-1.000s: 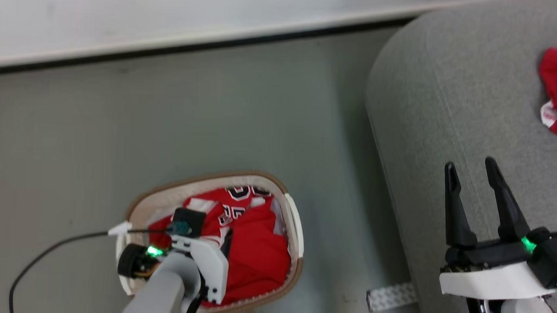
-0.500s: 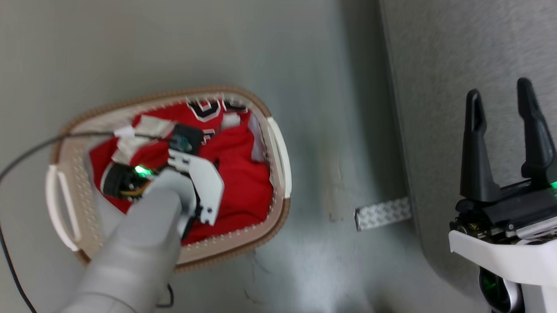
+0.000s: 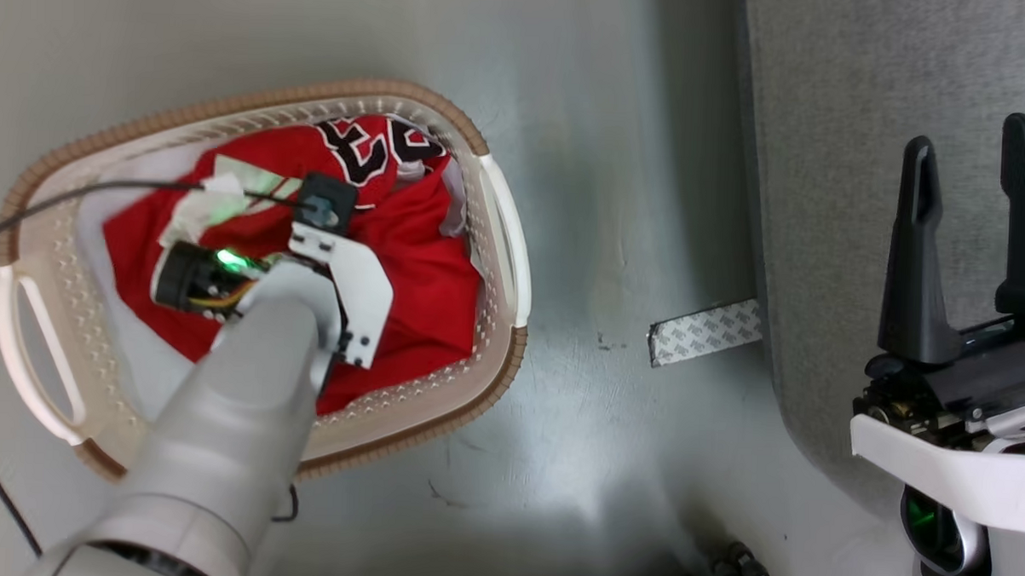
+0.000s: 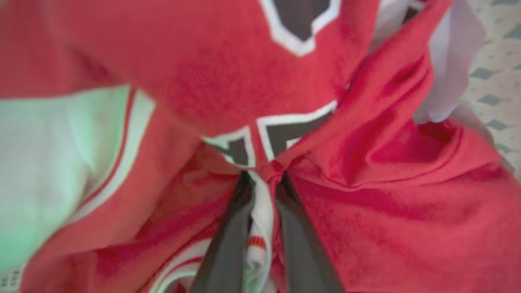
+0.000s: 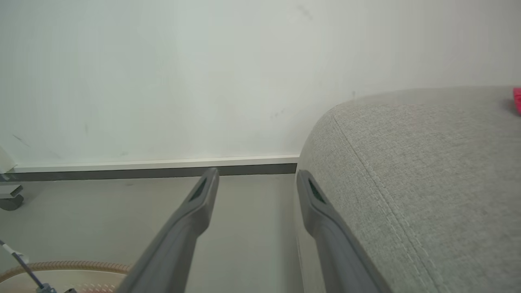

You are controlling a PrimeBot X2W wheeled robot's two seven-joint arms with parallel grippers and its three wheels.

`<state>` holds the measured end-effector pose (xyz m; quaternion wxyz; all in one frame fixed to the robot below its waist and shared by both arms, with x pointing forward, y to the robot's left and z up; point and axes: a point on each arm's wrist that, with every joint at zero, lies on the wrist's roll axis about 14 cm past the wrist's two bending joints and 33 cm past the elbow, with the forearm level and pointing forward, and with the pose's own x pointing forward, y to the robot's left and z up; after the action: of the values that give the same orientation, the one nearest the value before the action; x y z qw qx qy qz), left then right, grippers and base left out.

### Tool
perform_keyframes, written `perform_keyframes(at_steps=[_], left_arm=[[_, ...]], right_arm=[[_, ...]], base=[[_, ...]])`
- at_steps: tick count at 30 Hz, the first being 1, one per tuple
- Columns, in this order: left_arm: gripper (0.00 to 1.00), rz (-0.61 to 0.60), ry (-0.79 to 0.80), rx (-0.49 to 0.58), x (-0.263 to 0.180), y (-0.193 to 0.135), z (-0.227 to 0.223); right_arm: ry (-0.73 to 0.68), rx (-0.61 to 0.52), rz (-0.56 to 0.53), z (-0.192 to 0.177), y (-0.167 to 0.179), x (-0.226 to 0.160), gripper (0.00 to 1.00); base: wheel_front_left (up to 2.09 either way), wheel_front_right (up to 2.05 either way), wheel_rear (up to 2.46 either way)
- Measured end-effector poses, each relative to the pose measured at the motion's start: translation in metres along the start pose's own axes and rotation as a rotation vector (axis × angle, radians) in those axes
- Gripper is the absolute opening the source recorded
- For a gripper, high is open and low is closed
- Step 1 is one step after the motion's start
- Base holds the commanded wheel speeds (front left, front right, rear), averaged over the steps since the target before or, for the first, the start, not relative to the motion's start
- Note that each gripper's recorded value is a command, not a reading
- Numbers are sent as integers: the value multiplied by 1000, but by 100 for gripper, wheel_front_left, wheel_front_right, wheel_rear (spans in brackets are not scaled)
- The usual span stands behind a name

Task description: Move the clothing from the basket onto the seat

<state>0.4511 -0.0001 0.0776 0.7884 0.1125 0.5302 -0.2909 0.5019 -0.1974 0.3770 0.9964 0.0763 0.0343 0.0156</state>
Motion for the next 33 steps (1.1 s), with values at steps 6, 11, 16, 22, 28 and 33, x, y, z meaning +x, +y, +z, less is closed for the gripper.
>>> perform_keyframes(at_steps=[6,11,16,22,28,33], left_arm=[[0,9,-71,-42,-26,-4,9],[0,29,-165,-109,-64,-3,20],[0,46,-275,-152,-114,-4,31],[0,80,-435,-174,-179,-6,58],[0,146,-657,-201,-260,-5,96],[0,194,-825,-208,-319,-8,118]], right_arm=[[-29,14,-1,17,3,-2,100],[-54,23,-13,39,4,-15,100],[-82,48,-14,63,11,-36,100],[-115,65,4,89,25,-68,100],[-162,55,37,114,41,-106,100],[-188,61,61,125,51,-131,100]], base=[[0,0,0],[0,0,0],[0,0,0],[0,0,0],[0,0,0],[0,0,0]])
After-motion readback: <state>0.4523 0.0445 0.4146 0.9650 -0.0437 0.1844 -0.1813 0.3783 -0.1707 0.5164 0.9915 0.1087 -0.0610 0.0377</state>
